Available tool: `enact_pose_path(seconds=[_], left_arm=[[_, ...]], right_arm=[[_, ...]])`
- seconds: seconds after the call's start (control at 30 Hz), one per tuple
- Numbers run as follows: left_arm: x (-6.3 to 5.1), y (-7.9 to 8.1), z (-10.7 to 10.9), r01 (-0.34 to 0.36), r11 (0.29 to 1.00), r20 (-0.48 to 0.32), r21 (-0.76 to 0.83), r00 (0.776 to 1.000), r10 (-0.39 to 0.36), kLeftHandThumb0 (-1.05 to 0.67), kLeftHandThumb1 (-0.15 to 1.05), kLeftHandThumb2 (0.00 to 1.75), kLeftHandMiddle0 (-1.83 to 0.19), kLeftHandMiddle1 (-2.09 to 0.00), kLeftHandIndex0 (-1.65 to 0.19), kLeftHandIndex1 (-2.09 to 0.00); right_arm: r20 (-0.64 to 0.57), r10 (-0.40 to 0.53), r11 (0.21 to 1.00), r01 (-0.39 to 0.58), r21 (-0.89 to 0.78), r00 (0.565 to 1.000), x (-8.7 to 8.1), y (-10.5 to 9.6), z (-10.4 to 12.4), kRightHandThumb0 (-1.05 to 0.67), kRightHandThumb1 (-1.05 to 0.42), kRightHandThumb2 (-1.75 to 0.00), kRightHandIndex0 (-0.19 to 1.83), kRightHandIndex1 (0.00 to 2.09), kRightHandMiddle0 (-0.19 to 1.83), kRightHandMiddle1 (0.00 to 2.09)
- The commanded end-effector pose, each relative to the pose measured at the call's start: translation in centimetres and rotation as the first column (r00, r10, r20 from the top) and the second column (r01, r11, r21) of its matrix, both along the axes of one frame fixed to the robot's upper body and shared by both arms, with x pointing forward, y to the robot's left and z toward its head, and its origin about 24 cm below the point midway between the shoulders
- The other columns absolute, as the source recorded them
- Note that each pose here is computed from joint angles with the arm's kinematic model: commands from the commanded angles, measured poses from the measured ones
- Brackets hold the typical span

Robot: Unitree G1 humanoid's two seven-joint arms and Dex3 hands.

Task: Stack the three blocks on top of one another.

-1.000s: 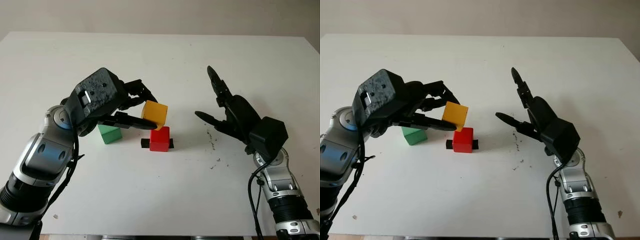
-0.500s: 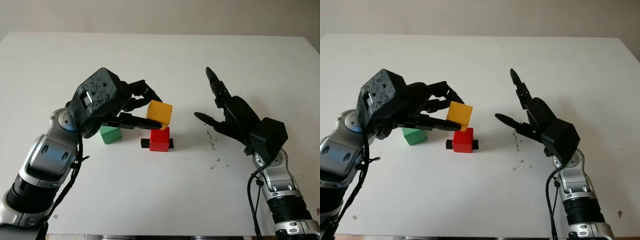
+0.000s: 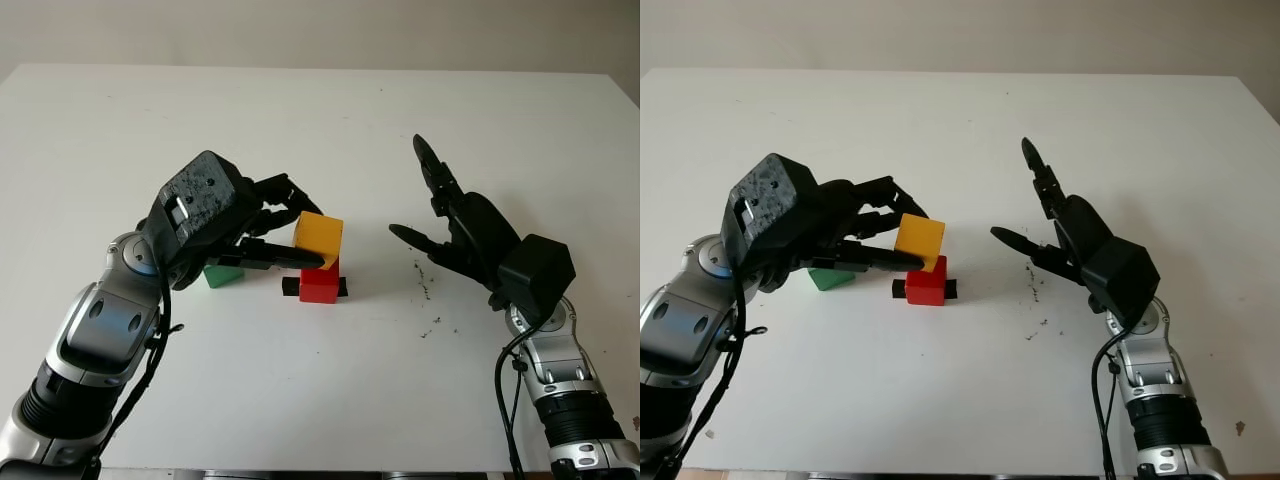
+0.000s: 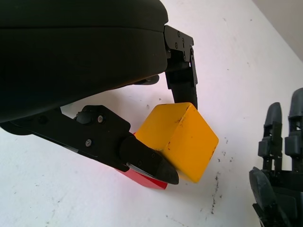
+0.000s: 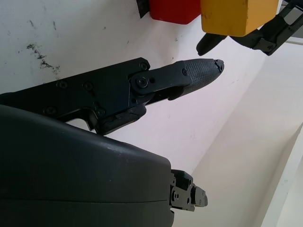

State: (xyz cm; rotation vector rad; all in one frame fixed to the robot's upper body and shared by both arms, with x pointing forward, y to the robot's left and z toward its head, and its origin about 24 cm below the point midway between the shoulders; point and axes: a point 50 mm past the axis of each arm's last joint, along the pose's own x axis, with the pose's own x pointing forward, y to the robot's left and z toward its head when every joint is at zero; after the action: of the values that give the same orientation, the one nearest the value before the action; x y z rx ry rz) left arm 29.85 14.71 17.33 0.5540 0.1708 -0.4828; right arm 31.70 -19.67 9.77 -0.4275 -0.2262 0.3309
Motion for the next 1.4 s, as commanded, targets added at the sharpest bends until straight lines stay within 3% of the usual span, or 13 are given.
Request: enact_pose_path(seconds=[0.0,0.57,1.37], left_arm=[[-0.3,-0.3,0.3,0.014,1.0,0.02,-0.003,1.0,-0.014,-0.32,1.05,0.07,-0.23,-0.06,-0.19,-1.56],[-0.3,-0.5,-0.8,0.034,0.998,0.036,0.044,0.999,-0.036,-0.32,1.03,0.05,-0.27,-0.08,-0.22,-1.6],[-0.2,-0.7,-1.7,0.006,0.998,0.009,0.057,1.0,-0.007,-0.35,1.02,0.05,-0.25,-0.06,-0.21,-1.54]], right_arm=[[0.019,-0.002,1.0,0.002,0.0,1.0,-0.1,-0.1,0.4,-0.67,-1.05,-0.14,-0.19,0.03,-0.12,0.06],[0.012,-0.01,1.0,0.009,0.013,1.0,-0.3,-0.4,0.3,-0.68,-1.05,-0.13,-0.19,0.04,-0.12,0.05],[0.008,-0.029,0.999,0.029,-0.016,1.0,-0.5,-0.5,0.3,-0.69,-1.05,-0.13,-0.19,0.05,-0.1,0.06]])
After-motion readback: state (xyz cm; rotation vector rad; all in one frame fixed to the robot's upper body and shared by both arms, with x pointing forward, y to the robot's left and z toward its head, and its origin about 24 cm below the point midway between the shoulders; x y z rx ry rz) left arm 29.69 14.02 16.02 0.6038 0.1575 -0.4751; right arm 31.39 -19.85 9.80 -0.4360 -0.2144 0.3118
